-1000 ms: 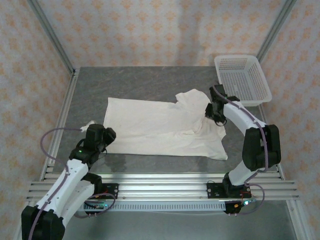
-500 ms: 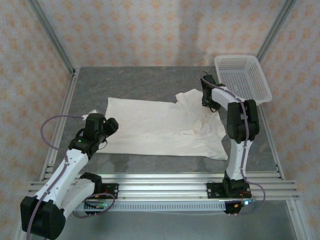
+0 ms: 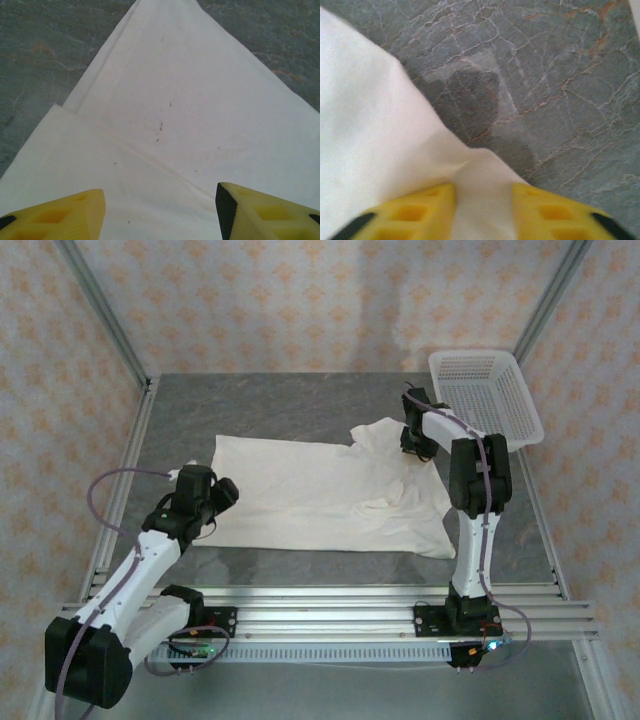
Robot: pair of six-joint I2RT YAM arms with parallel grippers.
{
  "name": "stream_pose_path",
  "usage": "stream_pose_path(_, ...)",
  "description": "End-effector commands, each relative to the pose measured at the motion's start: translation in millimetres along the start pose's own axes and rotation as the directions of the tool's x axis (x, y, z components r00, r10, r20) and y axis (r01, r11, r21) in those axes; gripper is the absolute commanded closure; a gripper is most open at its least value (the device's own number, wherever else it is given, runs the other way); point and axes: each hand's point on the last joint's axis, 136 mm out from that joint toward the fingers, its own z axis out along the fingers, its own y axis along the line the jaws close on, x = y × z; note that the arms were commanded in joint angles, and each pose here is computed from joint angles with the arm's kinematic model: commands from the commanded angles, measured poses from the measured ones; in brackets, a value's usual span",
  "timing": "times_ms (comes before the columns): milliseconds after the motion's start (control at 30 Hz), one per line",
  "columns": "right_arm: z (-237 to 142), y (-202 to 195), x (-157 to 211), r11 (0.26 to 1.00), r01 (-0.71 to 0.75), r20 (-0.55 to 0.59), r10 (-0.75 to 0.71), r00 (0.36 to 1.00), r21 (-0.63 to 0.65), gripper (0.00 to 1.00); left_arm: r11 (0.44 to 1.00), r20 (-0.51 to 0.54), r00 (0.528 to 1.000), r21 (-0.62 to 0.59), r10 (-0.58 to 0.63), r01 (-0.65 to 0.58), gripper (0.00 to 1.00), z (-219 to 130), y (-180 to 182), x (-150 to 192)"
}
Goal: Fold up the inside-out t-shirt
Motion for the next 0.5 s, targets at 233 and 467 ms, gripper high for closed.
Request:
stream_pose_path(233,-34.1,16.4,-28.3,0.991,0.097,0.049,-0.093,0.994,-0.089,1.0,0.988,0.065,0.998,-0.154,0.019,-0.009,0.39,11.1,-20.7,-67.6)
stream_pose_path(467,-70.3,18.5,-35.3,0.986,0.051,0.132,-0.03,0.991,-0.16,1.0,0.968,0.092,0.992,-0.226,-0.091,0.109,0.4,52.0,-22.5,-109.3)
